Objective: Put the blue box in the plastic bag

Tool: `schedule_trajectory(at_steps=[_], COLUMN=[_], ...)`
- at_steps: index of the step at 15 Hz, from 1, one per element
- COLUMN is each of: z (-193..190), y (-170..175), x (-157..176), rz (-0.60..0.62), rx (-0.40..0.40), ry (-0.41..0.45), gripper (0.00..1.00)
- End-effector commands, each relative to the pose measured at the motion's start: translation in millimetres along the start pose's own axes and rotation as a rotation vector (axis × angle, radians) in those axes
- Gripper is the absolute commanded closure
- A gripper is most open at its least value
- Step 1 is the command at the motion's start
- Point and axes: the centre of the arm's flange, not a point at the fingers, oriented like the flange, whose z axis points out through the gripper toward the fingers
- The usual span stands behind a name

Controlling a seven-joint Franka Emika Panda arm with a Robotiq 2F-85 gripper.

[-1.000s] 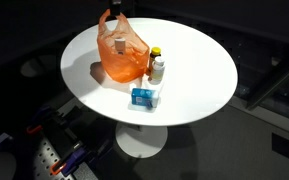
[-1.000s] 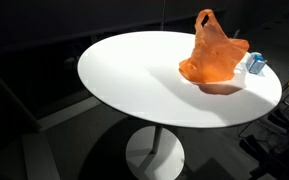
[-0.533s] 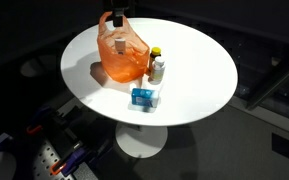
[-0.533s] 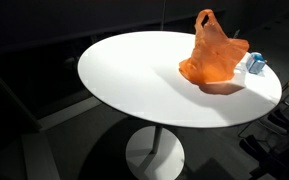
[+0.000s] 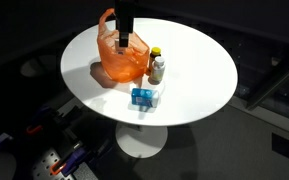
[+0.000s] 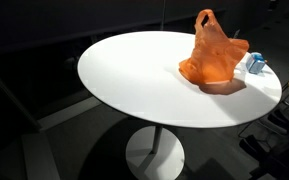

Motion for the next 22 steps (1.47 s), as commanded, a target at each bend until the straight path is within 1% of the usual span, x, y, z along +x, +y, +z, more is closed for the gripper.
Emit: schedule_trajectory(at_steps=[1,5,8,11,13,16,22], z=[30,72,97,118,129,142,163], y=[7,13,18,24,28,30,33], x=[23,38,48,57,64,71,74], rz=[0.121,0.187,0.234,0.329,0.394,0.456,0.504], rx=[-0.005,-0.008,-0.005,0.004,0.01,0.014,-0.011], ry=[-0.04,-0.038,-0.019,0.016,0.042,0.058,0.052], gripper=[0.0,0.0,0.0,0.0,0.0,0.0,0.0])
